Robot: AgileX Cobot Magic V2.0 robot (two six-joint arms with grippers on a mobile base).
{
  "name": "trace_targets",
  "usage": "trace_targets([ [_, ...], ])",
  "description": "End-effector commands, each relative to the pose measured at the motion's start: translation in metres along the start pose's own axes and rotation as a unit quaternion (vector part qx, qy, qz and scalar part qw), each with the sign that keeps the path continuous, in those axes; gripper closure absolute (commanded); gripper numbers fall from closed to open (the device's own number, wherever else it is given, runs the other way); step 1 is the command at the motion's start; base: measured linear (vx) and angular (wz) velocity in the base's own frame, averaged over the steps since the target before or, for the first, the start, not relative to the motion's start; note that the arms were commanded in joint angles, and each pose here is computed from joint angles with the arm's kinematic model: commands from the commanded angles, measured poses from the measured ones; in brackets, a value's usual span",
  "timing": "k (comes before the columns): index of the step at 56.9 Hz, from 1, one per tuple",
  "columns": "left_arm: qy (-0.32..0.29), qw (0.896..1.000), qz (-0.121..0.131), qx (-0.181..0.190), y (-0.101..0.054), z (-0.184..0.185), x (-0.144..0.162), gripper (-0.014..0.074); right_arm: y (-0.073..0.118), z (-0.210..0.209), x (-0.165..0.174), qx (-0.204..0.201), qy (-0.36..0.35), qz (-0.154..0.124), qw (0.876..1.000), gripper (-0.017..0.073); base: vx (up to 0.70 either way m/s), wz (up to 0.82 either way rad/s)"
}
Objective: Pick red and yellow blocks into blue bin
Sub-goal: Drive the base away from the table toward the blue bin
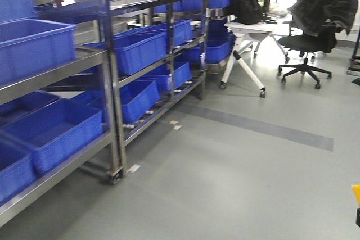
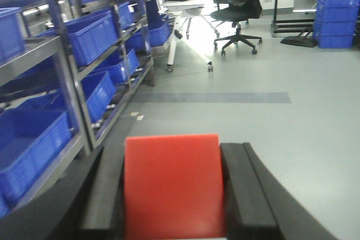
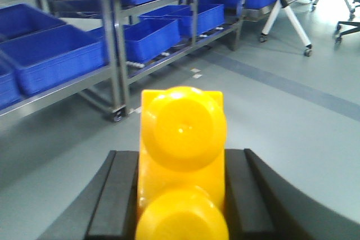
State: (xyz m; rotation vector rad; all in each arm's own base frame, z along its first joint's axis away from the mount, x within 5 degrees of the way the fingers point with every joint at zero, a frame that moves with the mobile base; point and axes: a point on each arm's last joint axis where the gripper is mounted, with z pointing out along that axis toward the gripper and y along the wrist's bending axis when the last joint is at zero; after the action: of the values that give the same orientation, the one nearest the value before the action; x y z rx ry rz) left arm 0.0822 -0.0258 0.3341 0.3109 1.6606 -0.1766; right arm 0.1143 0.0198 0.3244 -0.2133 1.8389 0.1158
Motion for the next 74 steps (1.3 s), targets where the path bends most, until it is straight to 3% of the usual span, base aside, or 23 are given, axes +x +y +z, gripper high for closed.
trace_targets([
  [1,-0.052,0.999,-0.005,-0.004,0.0012,-0.0021,-0.0159,0.0591,-0.0032,-0.0035,-0.0159,0.016,-0.050,-0.002,0.999,0.0569,0.60,-0.25],
  [42,-0.052,0.999,-0.005,-0.004,0.0012,-0.0021,-0.0159,0.0591,-0.0029,-0.0034,-0.0159,0.015,-0.050,-0.002,0.999,0.0569,0.59,-0.05],
  [74,-0.052,0.999,-0.005,-0.004,0.0012,-0.0016,-0.0158,0.0591,-0.0032,-0.0034,-0.0158,0.016,-0.050,-0.002,0.999,0.0569,0.54,0.32],
])
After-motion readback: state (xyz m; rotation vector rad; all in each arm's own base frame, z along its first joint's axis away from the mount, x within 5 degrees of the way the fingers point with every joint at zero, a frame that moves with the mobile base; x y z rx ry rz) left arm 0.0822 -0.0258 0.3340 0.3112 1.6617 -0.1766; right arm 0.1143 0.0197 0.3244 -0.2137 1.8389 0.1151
